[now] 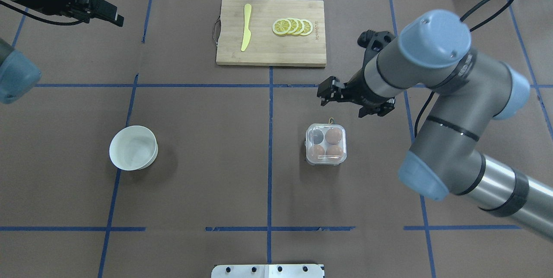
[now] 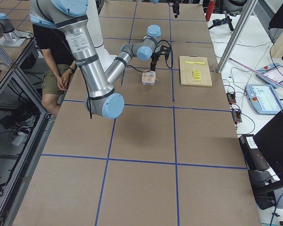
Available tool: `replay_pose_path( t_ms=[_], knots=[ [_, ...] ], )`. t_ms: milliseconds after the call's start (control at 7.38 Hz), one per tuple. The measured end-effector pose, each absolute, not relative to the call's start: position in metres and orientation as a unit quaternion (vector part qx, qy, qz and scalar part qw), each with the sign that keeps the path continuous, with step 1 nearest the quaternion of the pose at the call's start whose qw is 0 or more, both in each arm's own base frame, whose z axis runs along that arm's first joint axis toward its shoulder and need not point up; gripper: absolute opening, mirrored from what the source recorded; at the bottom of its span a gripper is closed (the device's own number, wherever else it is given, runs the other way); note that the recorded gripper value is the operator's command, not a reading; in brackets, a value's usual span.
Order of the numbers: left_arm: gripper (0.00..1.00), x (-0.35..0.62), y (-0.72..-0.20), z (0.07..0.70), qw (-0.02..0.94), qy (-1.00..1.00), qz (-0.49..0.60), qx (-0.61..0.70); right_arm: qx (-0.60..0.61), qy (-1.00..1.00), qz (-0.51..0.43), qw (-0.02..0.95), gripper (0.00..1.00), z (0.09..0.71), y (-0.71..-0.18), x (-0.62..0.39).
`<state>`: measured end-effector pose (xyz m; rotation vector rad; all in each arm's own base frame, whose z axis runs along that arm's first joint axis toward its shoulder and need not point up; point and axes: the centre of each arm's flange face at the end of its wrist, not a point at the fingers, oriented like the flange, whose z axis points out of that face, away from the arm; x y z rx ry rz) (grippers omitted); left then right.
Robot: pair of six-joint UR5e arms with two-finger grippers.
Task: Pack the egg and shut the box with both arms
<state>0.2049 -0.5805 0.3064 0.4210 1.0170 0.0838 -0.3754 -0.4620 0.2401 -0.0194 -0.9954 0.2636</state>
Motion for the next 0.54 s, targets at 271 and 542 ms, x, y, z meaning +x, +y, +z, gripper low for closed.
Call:
replay_pose_path(
  t_ms=[271,542],
  knots=[
    [0.99,0.171,-0.577,0.361,0.866,0.446,0.075,0.215,0.011,-0.457,0.101,0.884,1.0,0.304,-0.504,-0.279],
    [0.99,0.124,-0.571,0.435,0.882,0.395,0.125,0.225,0.038,-0.428,0.063,0.901,1.0,0.401,-0.532,-0.154]
  ],
)
